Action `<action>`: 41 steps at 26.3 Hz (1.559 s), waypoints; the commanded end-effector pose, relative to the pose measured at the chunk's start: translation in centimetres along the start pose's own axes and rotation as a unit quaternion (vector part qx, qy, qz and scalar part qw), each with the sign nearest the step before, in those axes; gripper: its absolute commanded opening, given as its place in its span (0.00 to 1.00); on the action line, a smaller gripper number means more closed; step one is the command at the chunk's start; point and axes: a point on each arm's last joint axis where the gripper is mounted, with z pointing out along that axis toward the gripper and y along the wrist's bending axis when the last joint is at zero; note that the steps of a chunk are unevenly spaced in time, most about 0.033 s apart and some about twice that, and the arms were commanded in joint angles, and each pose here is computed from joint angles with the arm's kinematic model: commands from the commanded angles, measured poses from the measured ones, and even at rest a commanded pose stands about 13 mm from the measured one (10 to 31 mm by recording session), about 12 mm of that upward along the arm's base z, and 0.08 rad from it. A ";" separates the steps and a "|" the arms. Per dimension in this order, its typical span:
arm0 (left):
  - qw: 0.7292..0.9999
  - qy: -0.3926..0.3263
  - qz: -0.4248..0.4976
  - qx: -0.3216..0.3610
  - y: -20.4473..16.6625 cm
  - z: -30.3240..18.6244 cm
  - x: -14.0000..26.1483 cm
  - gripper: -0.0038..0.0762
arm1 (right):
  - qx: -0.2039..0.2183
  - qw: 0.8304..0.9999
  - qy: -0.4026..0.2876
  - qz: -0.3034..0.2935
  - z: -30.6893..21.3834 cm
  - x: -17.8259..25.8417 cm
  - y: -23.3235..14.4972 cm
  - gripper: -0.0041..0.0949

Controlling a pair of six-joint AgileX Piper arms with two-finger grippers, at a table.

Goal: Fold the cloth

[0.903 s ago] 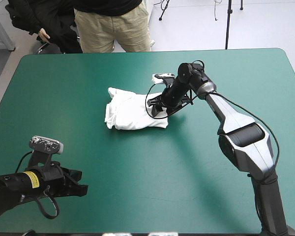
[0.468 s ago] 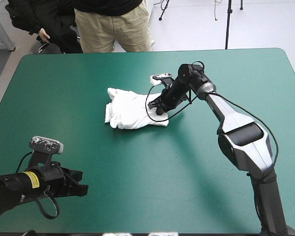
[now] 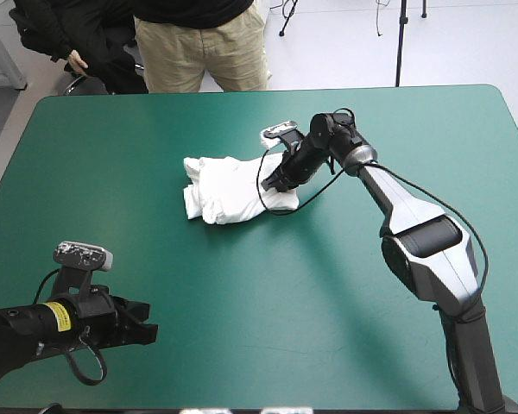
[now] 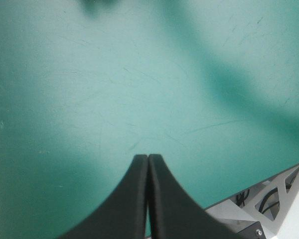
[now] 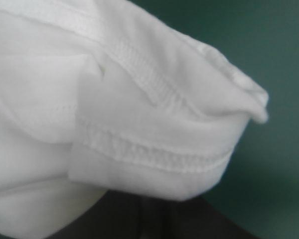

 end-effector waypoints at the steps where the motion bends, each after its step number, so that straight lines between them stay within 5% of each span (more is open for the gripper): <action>1: 0.999 -0.030 -0.013 0.023 -0.6 -0.5 -0.8 0.03 | 0.068 0.997 -0.045 -0.007 -5.7 -0.6 -1.4 0.03; 11: 0.998 -0.047 -0.019 0.029 -0.7 -0.5 -1.1 0.03 | 0.187 0.980 -0.030 0.056 -11.6 5.9 -7.8 0.03; 21: 0.997 -0.066 -0.018 0.040 -0.9 -0.6 -1.5 0.03 | 0.328 0.929 0.008 0.171 -17.0 17.3 -14.8 0.02; 28: 0.997 -0.066 -0.019 0.041 -0.9 -0.6 -1.5 0.03 | 0.371 0.886 0.016 0.278 -20.9 24.9 -18.4 0.02; 34: 0.997 -0.067 -0.016 0.038 -0.8 -0.6 -1.5 0.03 | 0.362 0.879 0.000 0.311 -22.0 25.7 -18.5 0.03; 38: 0.997 -0.066 -0.016 0.037 -0.8 -0.6 -1.5 0.03 | 0.337 0.890 0.014 0.306 -21.4 25.8 -18.3 0.22; 41: 0.997 -0.067 -0.016 0.037 -0.8 -0.6 -1.5 0.03 | 0.334 0.890 0.018 0.311 -21.3 25.9 -18.2 0.52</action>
